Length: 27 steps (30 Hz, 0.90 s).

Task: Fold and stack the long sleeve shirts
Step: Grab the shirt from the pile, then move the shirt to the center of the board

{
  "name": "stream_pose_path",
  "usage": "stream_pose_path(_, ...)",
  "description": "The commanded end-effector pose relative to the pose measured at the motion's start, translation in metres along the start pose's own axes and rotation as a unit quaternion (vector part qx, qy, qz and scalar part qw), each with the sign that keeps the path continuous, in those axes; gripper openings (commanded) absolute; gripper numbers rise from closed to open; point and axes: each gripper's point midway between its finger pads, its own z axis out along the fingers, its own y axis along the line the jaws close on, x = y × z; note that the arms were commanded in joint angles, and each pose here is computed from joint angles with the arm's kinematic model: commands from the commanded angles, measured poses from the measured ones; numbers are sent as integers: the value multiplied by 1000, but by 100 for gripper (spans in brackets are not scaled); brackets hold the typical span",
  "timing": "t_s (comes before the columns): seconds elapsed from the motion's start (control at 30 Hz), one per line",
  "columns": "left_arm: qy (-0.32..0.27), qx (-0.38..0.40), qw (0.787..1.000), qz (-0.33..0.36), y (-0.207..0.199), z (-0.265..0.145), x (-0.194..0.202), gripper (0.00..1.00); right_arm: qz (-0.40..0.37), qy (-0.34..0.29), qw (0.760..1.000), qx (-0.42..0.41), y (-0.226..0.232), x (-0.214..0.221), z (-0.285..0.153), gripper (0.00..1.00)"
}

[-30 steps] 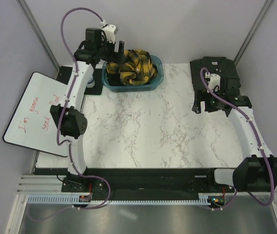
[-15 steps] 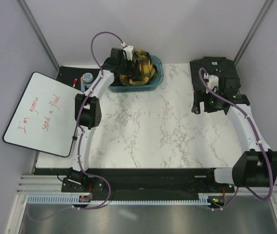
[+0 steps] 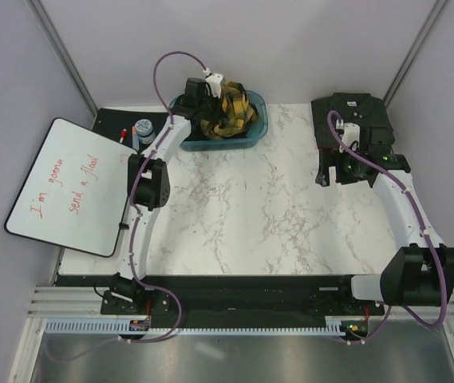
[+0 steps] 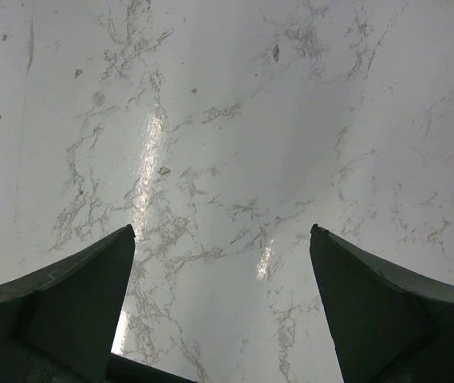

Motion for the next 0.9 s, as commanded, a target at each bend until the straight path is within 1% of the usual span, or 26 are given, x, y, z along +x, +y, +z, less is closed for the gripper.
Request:
stream_pose_path(0.0, -220, 14, 974, 59, -40, -134, -201, 2, -10, -39, 999, 3, 1, -22, -16, 98)
stream_pose_path(0.03, -254, 12, 965, 66, -50, -172, -232, 2, -8, -42, 999, 2, 1, -23, -17, 98)
stream_pose_path(0.07, -272, 15, 960, 71, -58, -192, -246, 2, -8, -45, 999, 0, 2, -24, -18, 98)
stream_pose_path(0.13, -291, 19, 953, 79, -70, -221, -263, 2, -3, -50, 999, -4, 2, -25, -19, 98)
stream_pose_path(0.17, -314, 17, 946, 82, -79, -253, -279, 2, -1, -52, 999, -7, 3, -26, -20, 98)
stream_pose_path(0.23, -328, 28, 940, 87, -94, -278, -289, 2, 3, -58, 998, -10, 2, -31, -22, 98)
stream_pose_path(0.27, -347, 34, 934, 80, -106, -305, -301, 2, 5, -61, 998, -11, 2, -33, -23, 98)
stream_pose_path(0.33, -364, 49, 926, 85, -123, -332, -310, 2, 10, -71, 997, -17, 2, -40, -28, 98)
stream_pose_path(0.37, -380, 60, 919, 88, -139, -358, -317, 2, 12, -74, 997, -18, 3, -42, -30, 98)
stream_pose_path(0.43, -383, 85, 916, 88, -158, -376, -317, 2, 13, -82, 996, -21, 3, -48, -35, 98)
stream_pose_path(0.5, -368, 110, 920, 74, -179, -389, -304, 2, 14, -88, 996, -23, 3, -52, -38, 98)
stream_pose_path(0.53, -354, 146, 921, 72, -193, -392, -294, 2, 16, -90, 996, -23, 1, -53, -40, 98)
stream_pose_path(0.57, -334, 173, 924, 64, -202, -391, -282, 2, 17, -92, 995, -24, 1, -53, -41, 98)
stream_pose_path(0.6, -295, 200, 933, 49, -209, -383, -255, 2, 18, -93, 995, -24, 1, -54, -43, 98)
stream_pose_path(0.63, -263, 247, 931, 57, -223, -381, -232, 3, 20, -93, 995, -22, -2, -54, -45, 98)
stream_pose_path(0.67, -224, 270, 935, 57, -228, -374, -205, 21, 20, -97, 995, -23, -3, -55, -47, 98)
stream_pose_path(0.7, -170, 289, 939, 74, -228, -363, -159, 41, 19, -94, 995, -25, -3, -54, -49, 98)
stream_pose_path(0.73, -131, 311, 938, 83, -232, -360, -129, 64, 17, -93, 995, -23, -5, -53, -51, 98)
stream_pose_path(0.77, -98, 298, 945, 89, -222, -353, -104, 99, 15, -92, 995, -21, -7, -52, -53, 98)
stream_pose_path(0.8, -18, 280, 957, 74, -204, -334, -44, 99, 6, -85, 996, -19, -9, -47, -56, 98)
stream_pose_path(0.83, -4, 260, 963, 68, -190, -339, -25, 99, 5, -81, 997, -13, -14, -44, -59, 98)
stream_pose_path(0.87, 36, 225, 973, 38, -150, -328, 19, 99, 0, -77, 997, -11, -17, -40, -61, 98)
